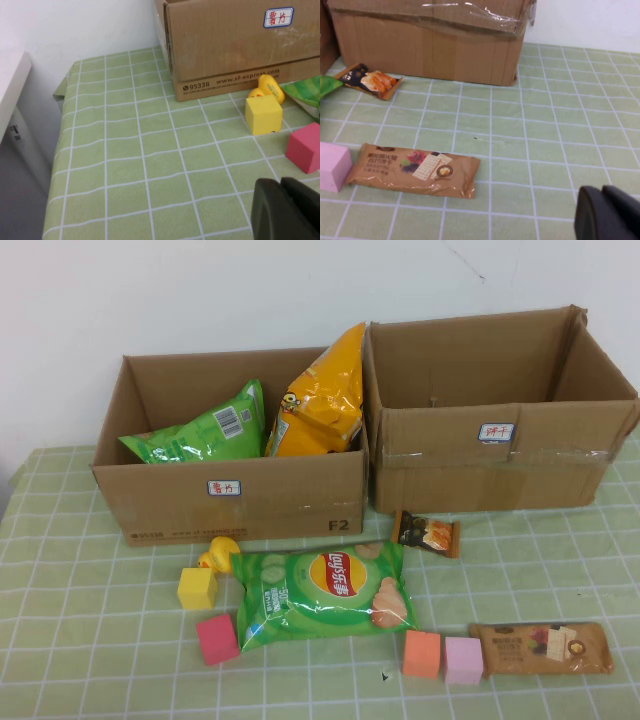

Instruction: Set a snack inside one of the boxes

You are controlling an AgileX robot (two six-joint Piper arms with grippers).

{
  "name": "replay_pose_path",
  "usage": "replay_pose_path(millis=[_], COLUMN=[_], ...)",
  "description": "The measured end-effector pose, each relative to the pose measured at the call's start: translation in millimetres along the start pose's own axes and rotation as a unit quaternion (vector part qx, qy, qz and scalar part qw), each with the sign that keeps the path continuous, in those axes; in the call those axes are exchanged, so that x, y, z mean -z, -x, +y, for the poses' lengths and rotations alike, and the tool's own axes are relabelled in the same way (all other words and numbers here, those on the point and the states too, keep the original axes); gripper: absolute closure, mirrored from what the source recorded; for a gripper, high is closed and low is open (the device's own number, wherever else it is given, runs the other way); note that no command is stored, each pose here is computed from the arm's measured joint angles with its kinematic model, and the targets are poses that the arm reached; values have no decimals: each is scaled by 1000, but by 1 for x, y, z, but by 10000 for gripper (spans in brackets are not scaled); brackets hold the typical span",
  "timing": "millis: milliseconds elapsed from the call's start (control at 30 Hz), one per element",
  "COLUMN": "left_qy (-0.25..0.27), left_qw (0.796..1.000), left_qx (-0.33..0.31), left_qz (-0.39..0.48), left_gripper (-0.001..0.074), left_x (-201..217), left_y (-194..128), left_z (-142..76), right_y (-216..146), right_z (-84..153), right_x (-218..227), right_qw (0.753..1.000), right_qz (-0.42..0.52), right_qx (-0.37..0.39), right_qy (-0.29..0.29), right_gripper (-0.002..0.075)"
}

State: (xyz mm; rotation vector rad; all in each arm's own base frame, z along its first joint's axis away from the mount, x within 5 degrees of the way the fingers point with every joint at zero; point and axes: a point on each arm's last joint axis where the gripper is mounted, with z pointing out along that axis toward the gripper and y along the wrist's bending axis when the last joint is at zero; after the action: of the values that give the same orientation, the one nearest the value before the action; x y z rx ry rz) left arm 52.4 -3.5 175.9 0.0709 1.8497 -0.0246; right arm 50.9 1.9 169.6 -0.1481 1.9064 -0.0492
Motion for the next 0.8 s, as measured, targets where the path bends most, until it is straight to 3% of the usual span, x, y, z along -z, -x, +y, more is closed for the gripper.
replay_pose_path(millis=[800], left_qy=[0], left_qw=[1000], left_qx=[0], left_qz=[0], left_gripper=[736], left_x=[0], left_y=[0], left_z=[0], right_y=[0], right_z=[1], right_x=[0], right_qw=[1000], right_qz=[-1], right_qx=[-11], right_qy=[5], right_gripper=[728])
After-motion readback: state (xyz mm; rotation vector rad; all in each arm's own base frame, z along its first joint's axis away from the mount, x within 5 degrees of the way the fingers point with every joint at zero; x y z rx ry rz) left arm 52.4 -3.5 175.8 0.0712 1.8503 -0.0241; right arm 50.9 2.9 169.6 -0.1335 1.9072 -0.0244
